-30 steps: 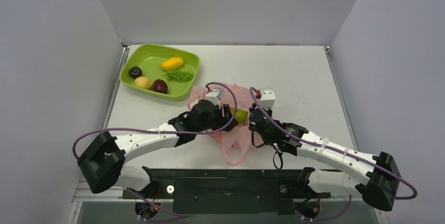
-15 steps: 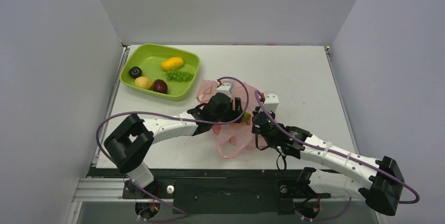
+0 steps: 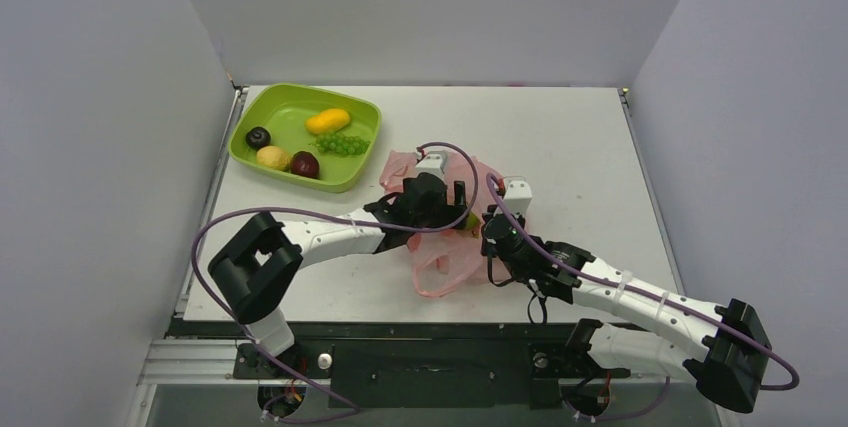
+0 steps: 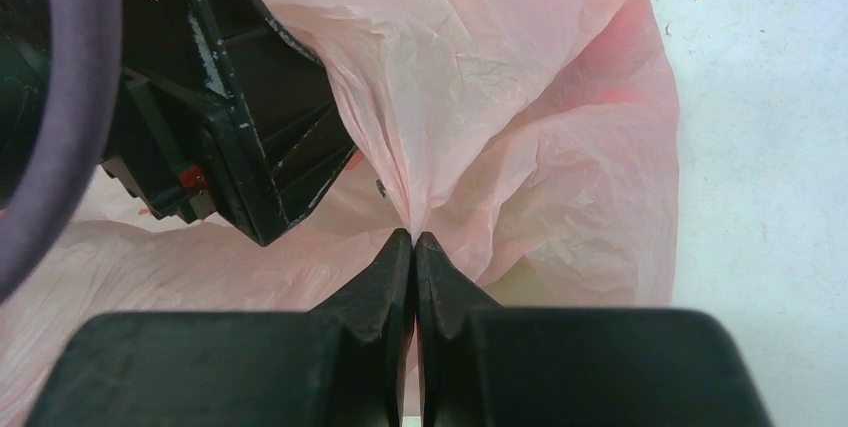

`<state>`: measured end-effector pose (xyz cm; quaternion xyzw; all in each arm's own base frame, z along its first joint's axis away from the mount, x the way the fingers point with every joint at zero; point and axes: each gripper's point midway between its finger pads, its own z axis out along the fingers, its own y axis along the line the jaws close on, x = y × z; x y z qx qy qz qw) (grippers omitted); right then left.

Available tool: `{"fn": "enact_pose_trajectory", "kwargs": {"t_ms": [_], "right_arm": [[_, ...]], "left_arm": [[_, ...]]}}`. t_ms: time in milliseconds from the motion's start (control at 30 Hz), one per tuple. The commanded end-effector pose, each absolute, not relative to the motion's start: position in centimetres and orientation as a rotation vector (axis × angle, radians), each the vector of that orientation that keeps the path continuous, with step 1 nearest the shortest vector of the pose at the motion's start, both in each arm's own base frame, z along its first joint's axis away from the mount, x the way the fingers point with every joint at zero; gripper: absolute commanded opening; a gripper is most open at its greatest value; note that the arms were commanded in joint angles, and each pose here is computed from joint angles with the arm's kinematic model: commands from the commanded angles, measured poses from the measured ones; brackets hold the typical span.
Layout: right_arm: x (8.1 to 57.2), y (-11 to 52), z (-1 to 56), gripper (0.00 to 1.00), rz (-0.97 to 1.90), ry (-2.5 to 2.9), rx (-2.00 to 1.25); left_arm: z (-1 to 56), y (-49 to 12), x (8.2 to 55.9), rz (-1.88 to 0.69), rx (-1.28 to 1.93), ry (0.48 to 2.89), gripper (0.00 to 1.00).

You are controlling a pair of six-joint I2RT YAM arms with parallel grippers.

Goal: Take the fake fruits out of the plastic bag

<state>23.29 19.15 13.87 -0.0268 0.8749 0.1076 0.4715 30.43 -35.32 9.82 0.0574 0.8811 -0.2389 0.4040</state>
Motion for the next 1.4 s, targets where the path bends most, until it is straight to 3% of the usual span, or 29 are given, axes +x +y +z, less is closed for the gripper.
{"fn": "enact_pose_trajectory", "kwargs": {"t_ms": [0, 133, 700, 967, 1133, 1167, 1367], "right_arm": [[23.6, 19.3, 14.8, 0.0, 0.303, 2.109, -0.032], [23.5, 19.2, 15.0, 0.0, 0.314, 2.104, -0.03], [22.4, 17.1, 13.8, 0.0, 0.312, 2.111, 0.005], [21.8, 15.8, 13.4, 0.0, 0.313, 2.113, 0.036], [21.7, 14.7, 13.2, 0.0, 0.299, 2.098, 0.067], [21.8, 14.6, 13.0, 0.0, 0.293, 2.101, 0.069], [22.4, 14.6, 12.9, 0.0, 0.259, 2.106, 0.067]], "left_arm": [[11.7, -36.7, 31.8, -0.658, 0.143, 2.137, 0.87], [11.5, -37.0, 32.6, -0.623, 0.153, 2.128, 0.97], [12.0, -42.5, 34.2, -0.7, 0.165, 1.953, 0.97], [5.8, -43.6, 35.9, -0.525, 0.177, 2.081, 0.96], [5.7, -42.8, 35.6, -0.566, 0.187, 2.096, 0.85], [6.3, -43.1, 35.4, -0.604, 0.202, 2.097, 0.75], [9.9, -43.0, 33.2, -0.779, 0.223, 2.112, 0.48]]}}
